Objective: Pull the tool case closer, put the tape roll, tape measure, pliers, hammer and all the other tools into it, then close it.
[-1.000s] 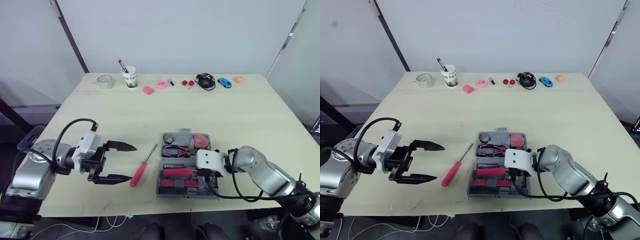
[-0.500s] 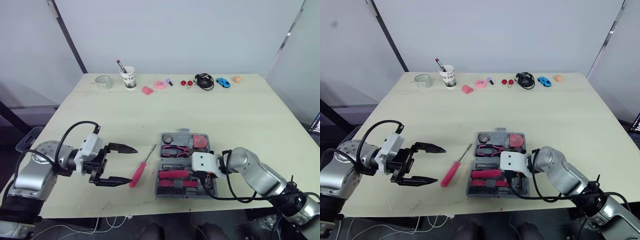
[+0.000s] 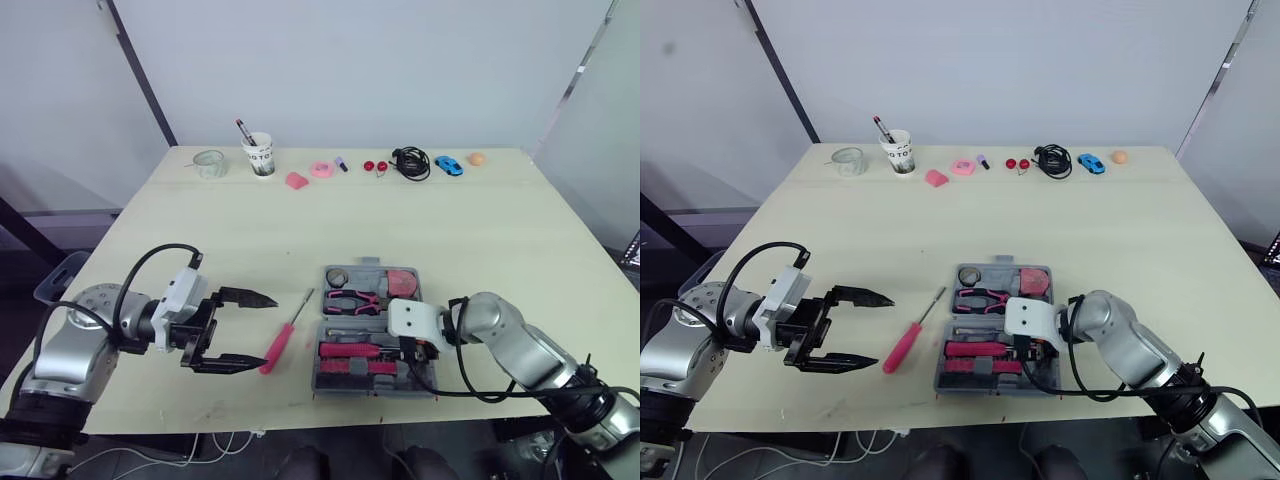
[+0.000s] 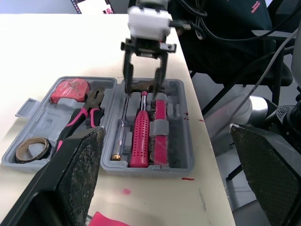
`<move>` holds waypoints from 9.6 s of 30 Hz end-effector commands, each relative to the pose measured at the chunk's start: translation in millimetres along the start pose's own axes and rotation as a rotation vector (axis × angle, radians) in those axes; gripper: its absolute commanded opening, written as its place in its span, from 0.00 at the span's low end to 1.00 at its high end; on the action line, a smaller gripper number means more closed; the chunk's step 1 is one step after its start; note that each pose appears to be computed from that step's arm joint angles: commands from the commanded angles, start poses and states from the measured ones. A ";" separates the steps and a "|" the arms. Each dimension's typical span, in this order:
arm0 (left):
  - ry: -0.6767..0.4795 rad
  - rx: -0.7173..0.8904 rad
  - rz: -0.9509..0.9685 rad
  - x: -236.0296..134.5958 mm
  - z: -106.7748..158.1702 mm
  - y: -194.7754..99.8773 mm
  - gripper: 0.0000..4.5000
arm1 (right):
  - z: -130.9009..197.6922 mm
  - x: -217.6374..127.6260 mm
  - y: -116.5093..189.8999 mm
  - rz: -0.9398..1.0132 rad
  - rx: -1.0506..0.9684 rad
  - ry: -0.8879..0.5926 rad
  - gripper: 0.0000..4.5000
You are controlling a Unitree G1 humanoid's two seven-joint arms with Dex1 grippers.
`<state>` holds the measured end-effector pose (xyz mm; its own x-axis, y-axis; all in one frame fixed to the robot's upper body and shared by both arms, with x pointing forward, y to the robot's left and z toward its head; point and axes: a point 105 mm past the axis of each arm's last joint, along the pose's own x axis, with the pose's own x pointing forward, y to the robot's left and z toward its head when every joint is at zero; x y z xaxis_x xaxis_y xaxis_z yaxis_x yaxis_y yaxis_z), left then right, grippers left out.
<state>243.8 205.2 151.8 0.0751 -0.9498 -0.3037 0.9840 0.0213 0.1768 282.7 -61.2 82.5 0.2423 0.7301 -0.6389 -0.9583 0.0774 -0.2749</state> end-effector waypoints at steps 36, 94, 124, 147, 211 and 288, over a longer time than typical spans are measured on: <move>-0.108 -0.060 0.199 -7.3 2.2 2.0 1.00 | 2.9 -62.6 -31.5 -0.377 0.238 -0.513 0.01; 0.101 -0.475 1.012 57.0 -84.7 5.5 1.00 | -34.6 -138.5 35.7 -0.252 0.214 -0.488 0.96; 0.222 -0.526 1.007 80.6 -106.6 22.5 0.14 | 2.2 -123.6 27.1 -0.194 0.141 -0.551 1.00; 0.202 -0.365 0.921 25.8 -76.0 20.5 0.13 | -0.7 -123.2 31.5 -0.137 0.156 -0.593 1.00; 0.458 -0.135 -0.144 191.1 -43.2 -21.3 0.13 | -32.8 -139.5 47.2 -0.149 0.212 -0.488 1.00; -0.068 -0.275 0.581 12.8 -61.5 6.2 0.40 | -124.9 -151.1 72.9 -0.668 0.485 -0.366 1.00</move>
<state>263.0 203.0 80.7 0.5644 -0.7988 -0.2084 0.8188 0.5739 0.0176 196.1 -241.7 57.9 0.7590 0.6216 -0.1939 -0.6409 0.7657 -0.0542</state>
